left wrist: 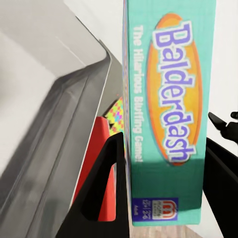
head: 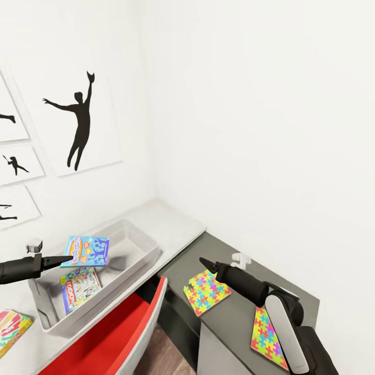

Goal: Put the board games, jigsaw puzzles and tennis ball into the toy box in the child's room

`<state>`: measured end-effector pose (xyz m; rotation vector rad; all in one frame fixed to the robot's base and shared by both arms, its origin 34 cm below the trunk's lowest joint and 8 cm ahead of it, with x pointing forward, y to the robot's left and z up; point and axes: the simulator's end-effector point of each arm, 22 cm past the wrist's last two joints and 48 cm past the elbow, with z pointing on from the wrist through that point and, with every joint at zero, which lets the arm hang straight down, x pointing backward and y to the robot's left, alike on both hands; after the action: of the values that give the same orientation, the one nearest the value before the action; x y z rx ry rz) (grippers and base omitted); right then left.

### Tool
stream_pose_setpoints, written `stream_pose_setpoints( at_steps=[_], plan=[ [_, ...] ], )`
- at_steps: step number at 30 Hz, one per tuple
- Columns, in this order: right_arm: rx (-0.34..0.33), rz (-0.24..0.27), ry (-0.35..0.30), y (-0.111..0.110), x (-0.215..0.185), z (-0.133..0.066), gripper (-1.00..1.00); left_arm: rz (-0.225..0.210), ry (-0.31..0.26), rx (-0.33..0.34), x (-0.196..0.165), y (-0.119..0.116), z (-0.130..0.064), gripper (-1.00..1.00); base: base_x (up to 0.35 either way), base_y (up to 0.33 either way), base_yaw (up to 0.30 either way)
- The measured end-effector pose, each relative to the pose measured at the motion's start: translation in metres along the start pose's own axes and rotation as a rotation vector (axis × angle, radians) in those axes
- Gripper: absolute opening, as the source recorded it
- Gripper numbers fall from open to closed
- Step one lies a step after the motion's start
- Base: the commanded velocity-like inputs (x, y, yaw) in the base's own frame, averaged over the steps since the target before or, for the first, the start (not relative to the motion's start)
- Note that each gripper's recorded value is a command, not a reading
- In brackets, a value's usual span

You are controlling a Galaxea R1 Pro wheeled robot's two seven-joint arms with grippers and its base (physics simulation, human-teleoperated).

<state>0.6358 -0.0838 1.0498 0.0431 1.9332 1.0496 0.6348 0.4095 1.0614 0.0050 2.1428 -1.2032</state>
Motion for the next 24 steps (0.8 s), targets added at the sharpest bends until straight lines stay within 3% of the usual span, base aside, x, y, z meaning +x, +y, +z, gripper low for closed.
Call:
stream_pose_setpoints(
  at_steps=[11, 14, 19, 24],
  plan=[
    [-0.001, 0.000, 0.000, 0.001, 0.000, 0.000, 1.00, -0.032, -0.005, 0.001, -0.001, 0.000, -0.001, -1.00, 0.000, -0.133, 0.001],
    [-0.001, 0.000, 0.000, 0.001, 0.000, 0.000, 1.00, -0.044, -0.037, 0.010, -0.006, -0.001, -0.003, -1.00, 0.000, -0.020, 0.000],
    [-0.002, 0.000, 0.000, 0.001, 0.000, 0.000, 1.00, -0.088, -0.134, 0.017, -0.017, 0.004, 0.000, -1.00, 0.000, -0.004, 0.000],
    [-0.002, 0.000, 0.000, 0.001, 0.000, 0.001, 1.00, -0.127, -0.157, -0.014, -0.013, 0.014, 0.017, -1.00, 0.000, 0.000, 0.000]
  ],
)
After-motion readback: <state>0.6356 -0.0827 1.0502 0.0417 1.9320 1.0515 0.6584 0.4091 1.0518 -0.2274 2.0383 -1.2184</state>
